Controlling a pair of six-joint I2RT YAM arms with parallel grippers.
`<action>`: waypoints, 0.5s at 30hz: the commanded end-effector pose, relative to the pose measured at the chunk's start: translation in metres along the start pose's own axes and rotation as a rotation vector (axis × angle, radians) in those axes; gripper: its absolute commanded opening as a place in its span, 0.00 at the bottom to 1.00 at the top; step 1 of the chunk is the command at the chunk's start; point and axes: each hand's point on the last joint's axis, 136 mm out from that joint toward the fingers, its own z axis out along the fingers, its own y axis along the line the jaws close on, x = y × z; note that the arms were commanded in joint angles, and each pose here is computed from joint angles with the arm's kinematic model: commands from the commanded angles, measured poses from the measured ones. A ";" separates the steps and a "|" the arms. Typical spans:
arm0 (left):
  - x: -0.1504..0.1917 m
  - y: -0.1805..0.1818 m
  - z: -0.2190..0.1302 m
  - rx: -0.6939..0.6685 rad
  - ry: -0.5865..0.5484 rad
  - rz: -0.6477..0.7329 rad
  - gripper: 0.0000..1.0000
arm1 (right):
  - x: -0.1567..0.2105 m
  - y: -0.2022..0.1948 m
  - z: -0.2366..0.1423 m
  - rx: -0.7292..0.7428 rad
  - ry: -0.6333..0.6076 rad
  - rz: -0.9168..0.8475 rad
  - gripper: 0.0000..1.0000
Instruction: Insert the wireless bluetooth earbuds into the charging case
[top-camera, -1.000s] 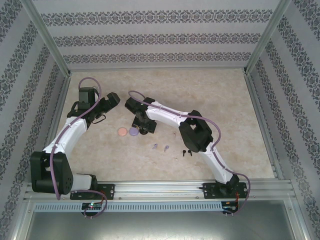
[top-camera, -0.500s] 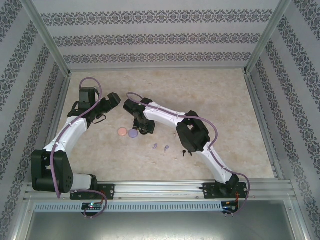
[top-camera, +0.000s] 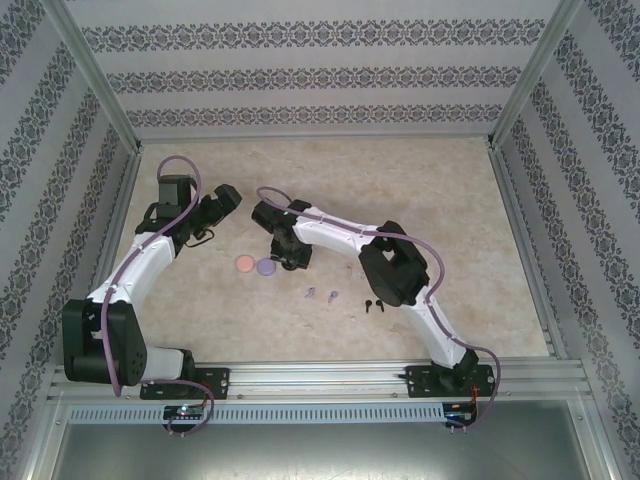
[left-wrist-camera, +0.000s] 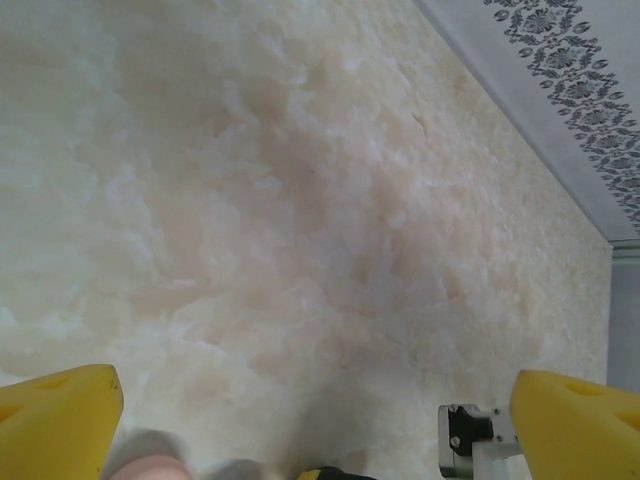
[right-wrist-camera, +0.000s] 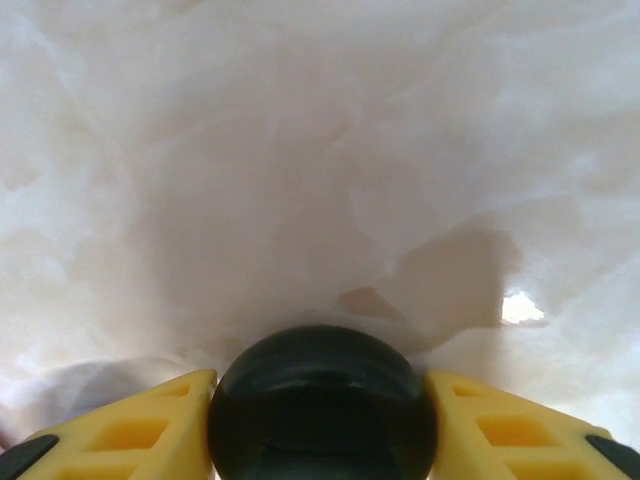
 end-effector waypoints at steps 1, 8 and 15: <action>0.012 -0.013 0.006 0.092 0.028 -0.012 0.99 | -0.024 -0.004 -0.035 -0.071 -0.065 0.016 0.42; 0.023 -0.049 0.013 0.338 -0.005 0.104 0.99 | -0.083 -0.024 -0.069 -0.257 -0.117 0.214 0.42; 0.061 -0.091 0.033 0.505 0.012 0.226 0.99 | -0.131 -0.041 -0.085 -0.388 -0.104 0.433 0.44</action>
